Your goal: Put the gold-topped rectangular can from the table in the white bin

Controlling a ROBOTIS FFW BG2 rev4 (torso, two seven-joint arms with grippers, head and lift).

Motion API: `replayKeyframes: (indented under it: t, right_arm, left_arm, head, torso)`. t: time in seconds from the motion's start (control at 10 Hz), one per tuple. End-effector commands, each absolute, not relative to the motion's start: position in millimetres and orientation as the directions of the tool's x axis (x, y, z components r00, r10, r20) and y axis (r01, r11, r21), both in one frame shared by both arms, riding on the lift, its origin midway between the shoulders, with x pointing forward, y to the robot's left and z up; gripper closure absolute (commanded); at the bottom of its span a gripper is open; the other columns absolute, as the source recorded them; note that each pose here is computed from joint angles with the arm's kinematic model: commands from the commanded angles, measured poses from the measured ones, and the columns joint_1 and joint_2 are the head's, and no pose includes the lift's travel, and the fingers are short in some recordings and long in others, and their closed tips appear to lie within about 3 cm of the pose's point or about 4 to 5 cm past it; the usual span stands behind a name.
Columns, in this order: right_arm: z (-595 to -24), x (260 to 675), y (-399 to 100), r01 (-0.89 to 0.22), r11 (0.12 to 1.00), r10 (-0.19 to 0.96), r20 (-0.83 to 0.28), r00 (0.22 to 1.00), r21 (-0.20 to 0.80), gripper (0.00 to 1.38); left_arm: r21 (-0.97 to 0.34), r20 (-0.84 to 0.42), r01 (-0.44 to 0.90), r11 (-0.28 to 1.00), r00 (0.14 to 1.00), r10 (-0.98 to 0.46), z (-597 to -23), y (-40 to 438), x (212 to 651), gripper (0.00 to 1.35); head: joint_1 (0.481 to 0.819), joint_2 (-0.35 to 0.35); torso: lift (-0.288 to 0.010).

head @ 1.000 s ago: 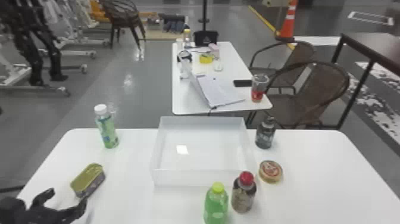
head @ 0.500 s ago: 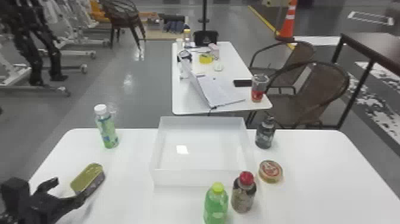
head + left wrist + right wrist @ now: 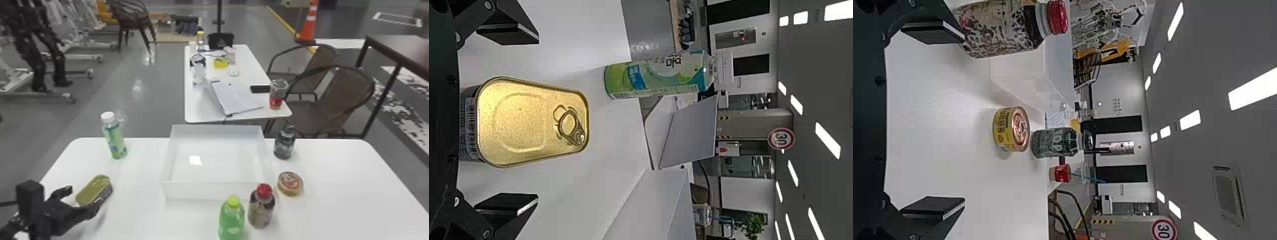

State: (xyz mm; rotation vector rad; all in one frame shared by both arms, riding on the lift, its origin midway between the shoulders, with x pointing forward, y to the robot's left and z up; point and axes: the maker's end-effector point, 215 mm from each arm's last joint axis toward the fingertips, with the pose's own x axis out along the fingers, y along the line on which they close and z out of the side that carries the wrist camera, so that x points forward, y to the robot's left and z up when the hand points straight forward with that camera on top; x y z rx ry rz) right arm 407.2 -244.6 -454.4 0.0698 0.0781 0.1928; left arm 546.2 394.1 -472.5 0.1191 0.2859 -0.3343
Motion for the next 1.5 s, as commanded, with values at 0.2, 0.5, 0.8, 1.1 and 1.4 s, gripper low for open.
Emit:
replayKeyframes:
  t: [0.2, 0.5, 0.8, 1.1, 1.4]
  right_arm:
    - [-455, 407, -245, -0.187, 0.979, 0.192, -0.069, 0.979, 0.078, 0.14]
    - [-455, 408, -245, -0.187, 0.979, 0.192, -0.069, 0.979, 0.079, 0.14]
    - [-455, 407, -245, -0.189, 0.979, 0.194, -0.069, 0.979, 0.08, 0.15]
    - [-457, 405, -245, -0.188, 0.979, 0.194, -0.073, 0.978, 0.081, 0.15]
    - [-456, 406, -244, -0.19, 0.978, 0.196, -0.072, 0.978, 0.081, 0.15]
  left_arm:
    - [0.056, -0.333, 0.352, 0.934, 0.889, -0.315, -486, 393, 547, 0.41]
    - [0.061, -0.355, 0.361, 0.931, 0.879, -0.318, -491, 395, 549, 0.82]
    - [0.076, -0.329, 0.364, 0.928, 0.888, -0.322, -477, 389, 552, 0.82]
    - [0.146, -0.25, 0.354, 0.924, 0.917, -0.312, -413, 352, 552, 0.82]
    - [0.112, -0.183, 0.442, 0.89, 0.89, -0.418, -367, 283, 564, 0.82]
  head:
    - [0.549, 0.0]
    - [0.549, 0.0]
    - [0.549, 0.0]
    - [0.549, 0.0]
    - [0.549, 0.0]
  torso:
    - [-0.1]
    - [-0.1]
    - [-0.1]
    - [-0.1]
    - [-0.1]
